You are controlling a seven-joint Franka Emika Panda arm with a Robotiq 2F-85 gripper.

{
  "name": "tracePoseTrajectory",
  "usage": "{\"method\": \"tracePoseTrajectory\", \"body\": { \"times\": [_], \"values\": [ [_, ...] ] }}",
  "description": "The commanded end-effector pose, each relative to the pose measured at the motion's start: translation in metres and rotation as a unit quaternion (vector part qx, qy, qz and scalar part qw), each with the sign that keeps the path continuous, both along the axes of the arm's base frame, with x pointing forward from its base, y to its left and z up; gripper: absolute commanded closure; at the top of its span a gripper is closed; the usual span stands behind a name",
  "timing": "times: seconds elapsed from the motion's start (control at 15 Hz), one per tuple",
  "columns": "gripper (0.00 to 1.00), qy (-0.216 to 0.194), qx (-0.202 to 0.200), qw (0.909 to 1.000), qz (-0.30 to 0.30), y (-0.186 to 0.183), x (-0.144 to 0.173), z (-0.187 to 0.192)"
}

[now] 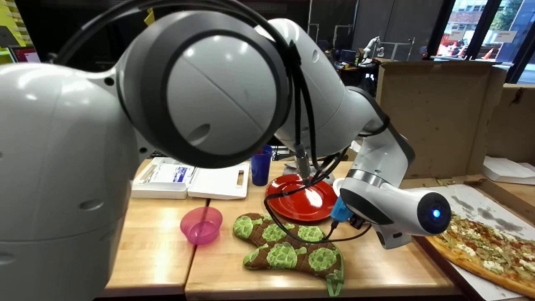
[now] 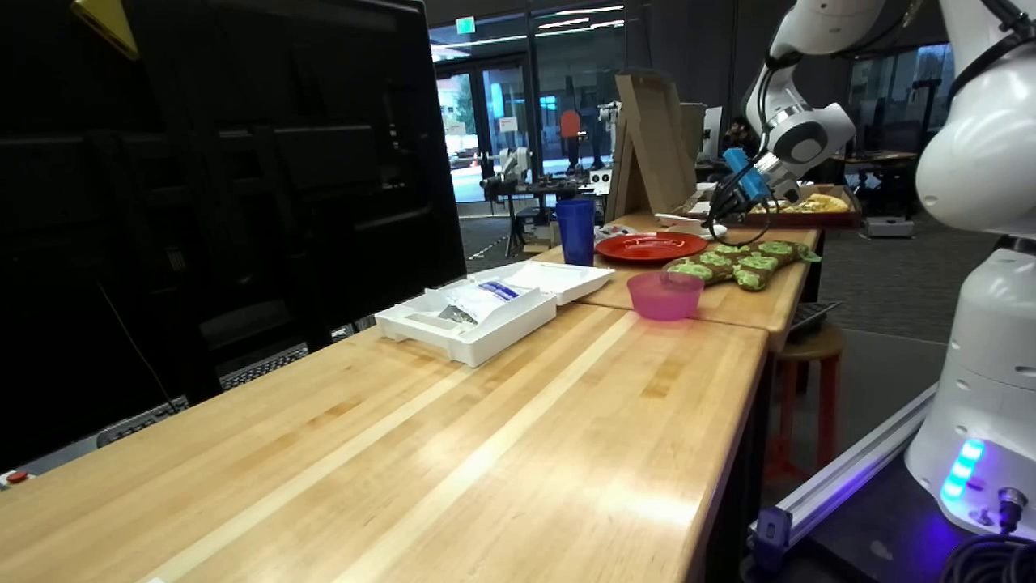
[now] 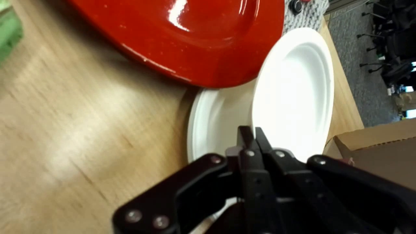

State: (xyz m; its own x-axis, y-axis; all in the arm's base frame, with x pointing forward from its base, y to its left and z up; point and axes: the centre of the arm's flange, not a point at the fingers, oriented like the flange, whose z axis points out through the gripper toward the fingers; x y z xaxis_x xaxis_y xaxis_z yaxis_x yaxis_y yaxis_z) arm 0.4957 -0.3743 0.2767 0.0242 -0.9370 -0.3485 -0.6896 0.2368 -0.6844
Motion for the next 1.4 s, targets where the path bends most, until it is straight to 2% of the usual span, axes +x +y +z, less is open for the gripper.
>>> {"method": "tracePoseTrajectory", "body": {
  "times": [0.0, 0.6, 0.67, 0.8, 1.33],
  "values": [
    [0.99, 0.008, 0.005, 0.9997, -0.022, -0.015, -0.004, -0.006],
    [0.99, 0.010, 0.006, 0.9994, -0.034, -0.028, -0.015, -0.013],
    [0.72, 0.009, 0.006, 0.9993, -0.036, -0.029, -0.016, -0.013],
    [0.68, 0.008, 0.005, 0.9992, -0.038, -0.030, -0.018, -0.012],
    [0.15, 0.001, 0.003, 0.9990, -0.044, -0.034, -0.026, -0.008]
  ]
}}
